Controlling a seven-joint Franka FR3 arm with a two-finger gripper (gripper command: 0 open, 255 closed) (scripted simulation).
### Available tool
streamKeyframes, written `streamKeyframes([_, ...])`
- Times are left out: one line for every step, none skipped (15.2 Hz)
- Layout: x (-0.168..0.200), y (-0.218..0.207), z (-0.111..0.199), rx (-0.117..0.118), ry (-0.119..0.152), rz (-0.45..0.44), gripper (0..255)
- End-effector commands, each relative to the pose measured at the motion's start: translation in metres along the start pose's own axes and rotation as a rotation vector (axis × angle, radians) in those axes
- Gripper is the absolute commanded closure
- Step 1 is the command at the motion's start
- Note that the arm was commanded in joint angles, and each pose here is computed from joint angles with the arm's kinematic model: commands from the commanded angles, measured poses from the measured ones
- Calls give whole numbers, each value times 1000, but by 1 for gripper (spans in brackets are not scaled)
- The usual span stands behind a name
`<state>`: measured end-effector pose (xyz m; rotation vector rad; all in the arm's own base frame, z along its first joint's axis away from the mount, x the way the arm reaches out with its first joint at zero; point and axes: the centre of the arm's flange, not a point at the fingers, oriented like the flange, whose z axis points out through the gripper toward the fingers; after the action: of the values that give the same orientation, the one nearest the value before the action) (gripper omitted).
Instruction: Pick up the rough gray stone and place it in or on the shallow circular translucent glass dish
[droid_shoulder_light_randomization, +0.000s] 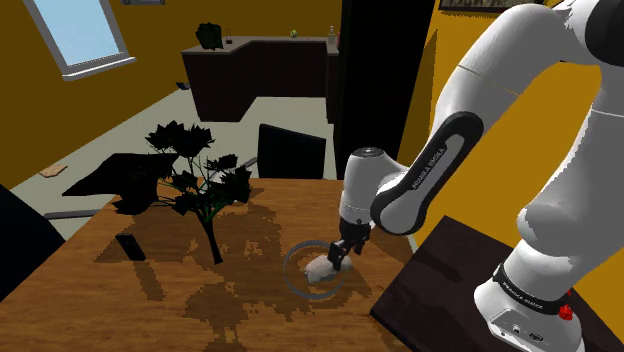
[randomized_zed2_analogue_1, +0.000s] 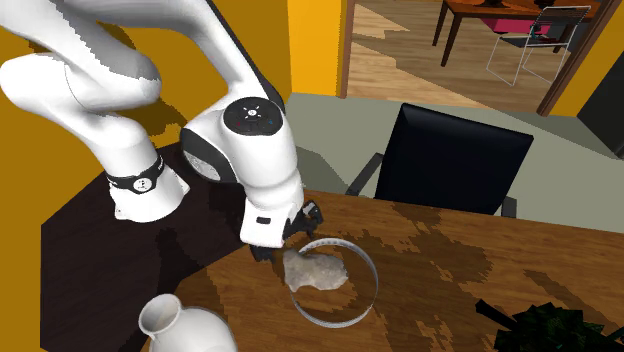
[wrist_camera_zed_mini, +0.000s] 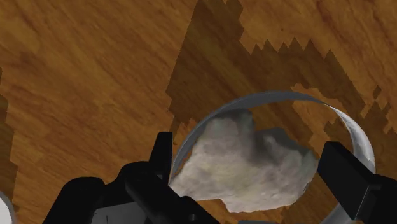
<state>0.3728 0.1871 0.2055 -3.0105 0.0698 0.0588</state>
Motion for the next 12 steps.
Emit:
streamKeyframes([2,12,7,13,-29,-108,0])
streamKeyframes([2,12,12,14,-29,-108,0])
streamKeyframes([2,12,17,14,-29,-108,0])
streamKeyframes([2,12,23,14,-29,-108,0])
streamKeyframes([1,12,28,14,-29,-108,0])
streamKeyframes([1,12,33,14,-29,-108,0])
streamKeyframes([1,12,41,14,-29,-108,0])
streamKeyframes([1,12,41,14,-29,-108,0])
streamKeyframes([1,12,41,14,-29,-108,0])
streamKeyframes([1,12,41,14,-29,-108,0])
streamKeyframes([1,12,41,14,-29,-108,0])
streamKeyframes([1,12,41,14,-29,-108,0])
